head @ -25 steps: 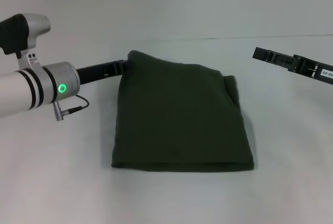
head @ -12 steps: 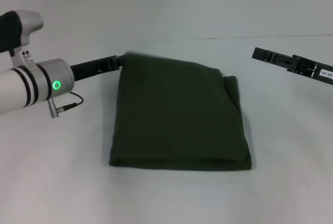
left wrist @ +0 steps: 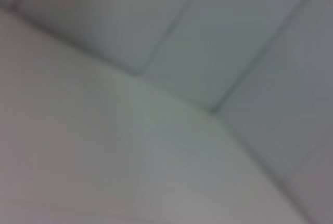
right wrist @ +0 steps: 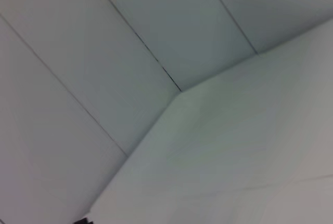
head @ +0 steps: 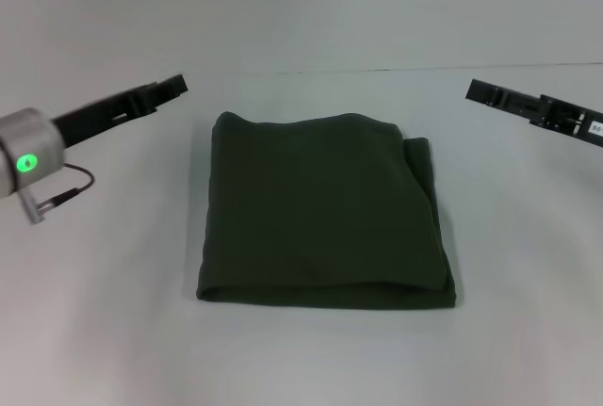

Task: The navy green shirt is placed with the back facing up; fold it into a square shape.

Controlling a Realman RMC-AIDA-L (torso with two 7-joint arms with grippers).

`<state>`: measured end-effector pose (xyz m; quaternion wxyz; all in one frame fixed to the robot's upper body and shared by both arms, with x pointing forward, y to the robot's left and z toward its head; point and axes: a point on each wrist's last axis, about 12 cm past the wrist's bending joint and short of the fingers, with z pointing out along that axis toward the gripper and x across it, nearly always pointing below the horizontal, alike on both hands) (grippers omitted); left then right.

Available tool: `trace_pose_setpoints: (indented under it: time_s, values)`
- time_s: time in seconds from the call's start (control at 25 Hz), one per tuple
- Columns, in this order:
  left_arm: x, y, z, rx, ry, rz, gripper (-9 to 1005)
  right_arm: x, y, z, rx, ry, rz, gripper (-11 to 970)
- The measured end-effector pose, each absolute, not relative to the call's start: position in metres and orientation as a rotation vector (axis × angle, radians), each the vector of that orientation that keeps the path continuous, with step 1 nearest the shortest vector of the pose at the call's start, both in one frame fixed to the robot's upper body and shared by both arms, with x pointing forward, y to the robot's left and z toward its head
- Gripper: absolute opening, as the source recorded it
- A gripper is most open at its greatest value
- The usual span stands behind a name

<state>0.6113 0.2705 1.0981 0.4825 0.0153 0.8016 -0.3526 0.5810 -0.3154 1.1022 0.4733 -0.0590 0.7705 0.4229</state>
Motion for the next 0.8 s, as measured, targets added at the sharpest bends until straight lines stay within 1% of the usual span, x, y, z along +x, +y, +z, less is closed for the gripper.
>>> trace_pose_setpoints:
  time_s: [0.04, 0.08, 0.16, 0.24, 0.28, 0.32, 0.44, 0.56, 0.6, 0.8]
  values:
    - [0.605, 0.273, 1.103, 0.065, 1.922, -0.887, 396, 0.579, -0.316, 1.104, -0.158, 1.87, 1.046, 906]
    - [0.591, 0.275, 1.11, 0.129, 1.861, -0.972, 420, 0.575, -0.318, 1.106, -0.186, 1.842, 1.063, 906]
    - [0.572, 0.275, 1.117, 0.221, 1.778, -1.09, 468, 0.563, -0.32, 1.11, -0.264, 1.777, 1.099, 907]
    - [0.554, 0.276, 1.12, 0.312, 1.713, -1.177, 517, 0.552, -0.321, 1.113, -0.343, 1.721, 1.123, 906]
    - [0.541, 0.276, 1.12, 0.369, 1.683, -1.219, 541, 0.541, -0.322, 1.115, -0.422, 1.678, 1.145, 906]
    - [0.541, 0.276, 1.12, 0.369, 1.683, -1.219, 566, 0.541, -0.322, 1.115, -0.422, 1.678, 1.145, 906]
    - [0.52, 0.275, 1.116, 0.491, 1.646, -1.282, 667, 0.527, -0.322, 1.114, -0.541, 1.633, 1.166, 905]
    - [0.503, 0.276, 1.11, 0.608, 1.623, -1.286, 783, 0.517, -0.317, 1.111, -0.643, 1.621, 1.193, 904]
    - [0.493, 0.276, 1.104, 0.686, 1.607, -1.273, 821, 0.516, -0.315, 1.11, -0.662, 1.625, 1.199, 904]
    - [0.485, 0.275, 1.092, 0.777, 1.635, -1.234, 881, 0.517, -0.29, 1.1, -0.819, 1.703, 1.25, 903]
